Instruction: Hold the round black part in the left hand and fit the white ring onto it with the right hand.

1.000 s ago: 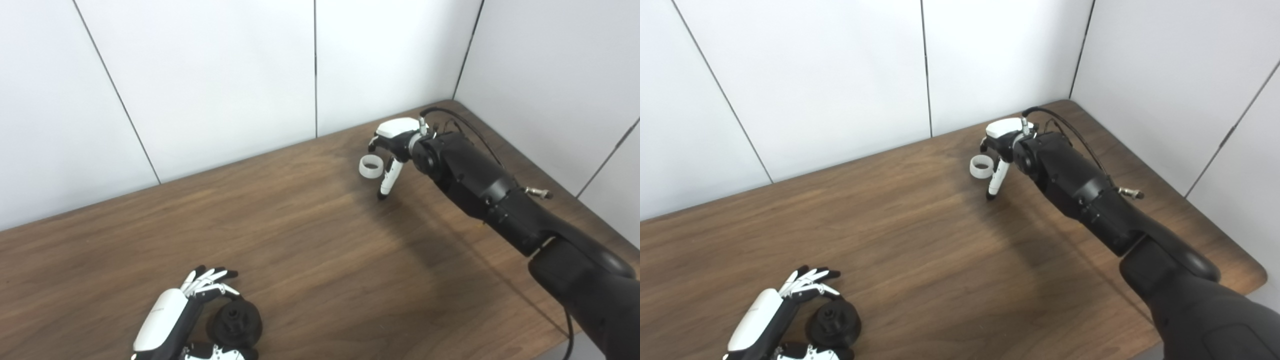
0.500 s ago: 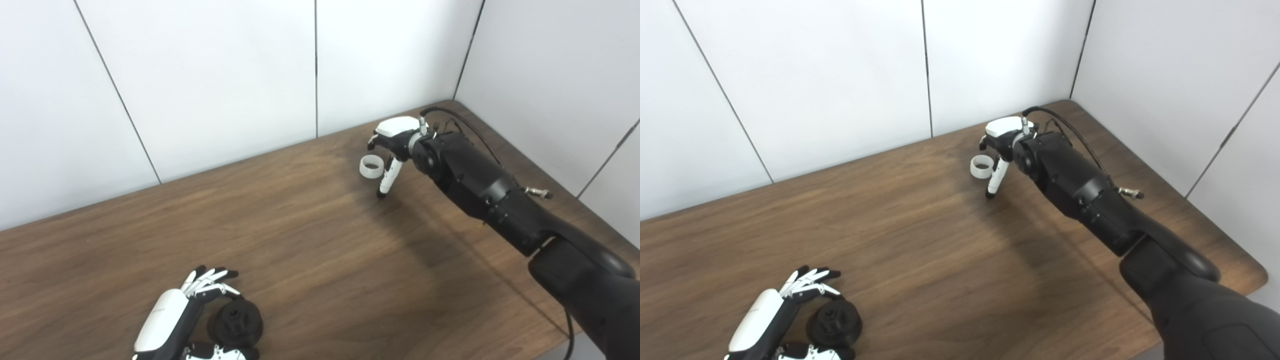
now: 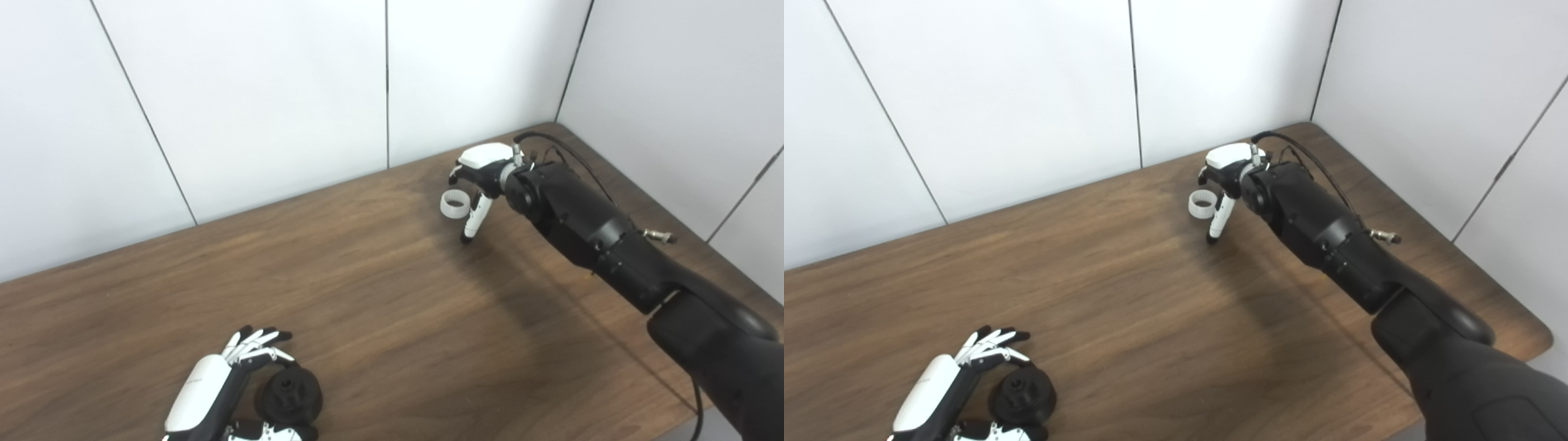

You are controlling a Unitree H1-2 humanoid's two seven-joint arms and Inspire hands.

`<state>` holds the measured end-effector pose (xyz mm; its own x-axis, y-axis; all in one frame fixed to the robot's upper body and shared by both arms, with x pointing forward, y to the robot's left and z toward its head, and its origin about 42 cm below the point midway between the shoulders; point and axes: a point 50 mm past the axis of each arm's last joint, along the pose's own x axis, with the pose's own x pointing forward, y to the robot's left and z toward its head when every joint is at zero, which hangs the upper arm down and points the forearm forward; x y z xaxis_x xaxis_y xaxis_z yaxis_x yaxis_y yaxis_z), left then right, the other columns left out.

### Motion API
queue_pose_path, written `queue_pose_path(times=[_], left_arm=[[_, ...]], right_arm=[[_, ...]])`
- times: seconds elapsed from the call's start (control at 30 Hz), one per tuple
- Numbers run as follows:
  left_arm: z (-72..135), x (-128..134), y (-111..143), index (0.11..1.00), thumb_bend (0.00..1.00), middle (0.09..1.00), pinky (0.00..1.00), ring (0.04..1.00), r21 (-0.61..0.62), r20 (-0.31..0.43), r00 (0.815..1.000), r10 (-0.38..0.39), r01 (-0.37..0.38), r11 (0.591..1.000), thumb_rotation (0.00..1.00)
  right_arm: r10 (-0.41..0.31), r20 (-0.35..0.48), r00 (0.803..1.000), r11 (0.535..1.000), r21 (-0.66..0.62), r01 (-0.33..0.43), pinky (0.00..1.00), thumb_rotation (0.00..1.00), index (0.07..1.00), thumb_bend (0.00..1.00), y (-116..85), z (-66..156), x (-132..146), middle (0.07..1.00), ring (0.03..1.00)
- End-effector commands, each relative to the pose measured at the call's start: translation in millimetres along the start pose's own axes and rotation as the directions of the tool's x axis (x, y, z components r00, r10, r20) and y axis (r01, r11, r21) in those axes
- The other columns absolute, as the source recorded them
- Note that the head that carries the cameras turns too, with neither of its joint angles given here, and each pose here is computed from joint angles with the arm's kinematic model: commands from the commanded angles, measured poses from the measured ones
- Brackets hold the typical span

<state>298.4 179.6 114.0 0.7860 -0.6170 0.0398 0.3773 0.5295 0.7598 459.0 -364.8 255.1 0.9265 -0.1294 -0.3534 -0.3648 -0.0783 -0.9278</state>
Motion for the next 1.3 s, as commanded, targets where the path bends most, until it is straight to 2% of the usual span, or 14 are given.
queue_pose_path(times=[0.0,0.13,0.17,0.2,0.23,0.33,0.5,0.73,1.03,1.13,1.27], left_arm=[[-2,-7,-6,0.479,0.52,0.862,1.0,0.896,0.014,-0.036,0.998,-0.047,0.048,0.999,0.05],[-2,-8,-6,0.478,0.52,0.861,1.0,0.897,0.013,-0.037,0.998,-0.047,0.047,0.999,0.05],[-2,-8,-6,0.478,0.52,0.861,1.0,0.898,0.011,-0.037,0.998,-0.045,0.046,0.999,0.05],[-3,-8,-6,0.478,0.52,0.859,1.0,0.897,0.011,-0.037,0.998,-0.045,0.045,0.999,0.05],[-3,-8,-6,0.478,0.52,0.859,1.0,0.896,0.011,-0.037,0.998,-0.044,0.045,0.999,0.05],[-4,-8,-6,0.478,0.52,0.86,1.0,0.897,0.011,-0.038,0.998,-0.046,0.046,0.999,0.05],[-4,-8,-5,0.478,0.52,0.862,1.0,0.897,0.01,-0.037,0.998,-0.046,0.047,0.999,0.05],[-4,-10,-4,0.478,0.52,0.861,1.0,0.894,0.009,-0.036,0.998,-0.043,0.043,0.999,0.05],[-4,-9,-2,0.478,0.52,0.867,1.0,0.902,0.001,-0.04,0.998,-0.043,0.043,0.999,0.05],[-4,-7,-1,0.478,0.52,0.866,1.0,0.903,0.003,-0.038,0.998,-0.044,0.044,0.999,0.05],[-5,-1,-3,0.478,0.52,0.863,1.0,0.903,0.005,-0.03,0.999,-0.044,0.044,0.999,0.05]], right_arm=[[-0.104,-0.006,0.995,0.995,0.001,0.104,0.93,0.37,0.86,0.94,-34,-5,-3,0.998,0.994],[-0.109,0.003,0.994,0.994,-0.013,0.109,0.91,0.37,0.825,0.9,-33,-5,-2,0.978,0.977],[-0.126,0.017,0.992,0.992,-0.015,0.127,0.91,0.34,0.762,0.84,-32,-4,-1,0.967,0.973],[-0.143,0.029,0.989,0.99,-0.013,0.143,0.88,0.25,0.631,0.68,-31,-4,-1,0.937,0.948],[-0.155,0.038,0.987,0.988,-0.011,0.155,0.86,0.18,0.548,0.58,-30,-4,-1,0.913,0.928],[-0.194,0.06,0.979,0.981,0.003,0.194,0.86,0.14,0.494,0.52,-27,-5,0,0.883,0.904],[-0.207,0.058,0.977,0.978,0.001,0.207,0.9,0.13,0.487,0.51,-27,-5,0,0.891,0.926],[-0.209,0.054,0.976,0.978,-0.003,0.209,0.91,0.13,0.488,0.52,-25,-7,-1,0.901,0.947],[-0.224,0.067,0.972,0.974,-0.006,0.225,0.87,0.13,0.487,0.52,-26,-8,-1,0.897,0.948],[-0.24,0.079,0.968,0.971,0.003,0.24,0.87,0.13,0.486,0.52,-30,-7,-3,0.895,0.948],[-0.283,0.124,0.951,0.959,0.017,0.283,0.89,0.13,0.484,0.52,-38,0,-11,0.897,0.952]])
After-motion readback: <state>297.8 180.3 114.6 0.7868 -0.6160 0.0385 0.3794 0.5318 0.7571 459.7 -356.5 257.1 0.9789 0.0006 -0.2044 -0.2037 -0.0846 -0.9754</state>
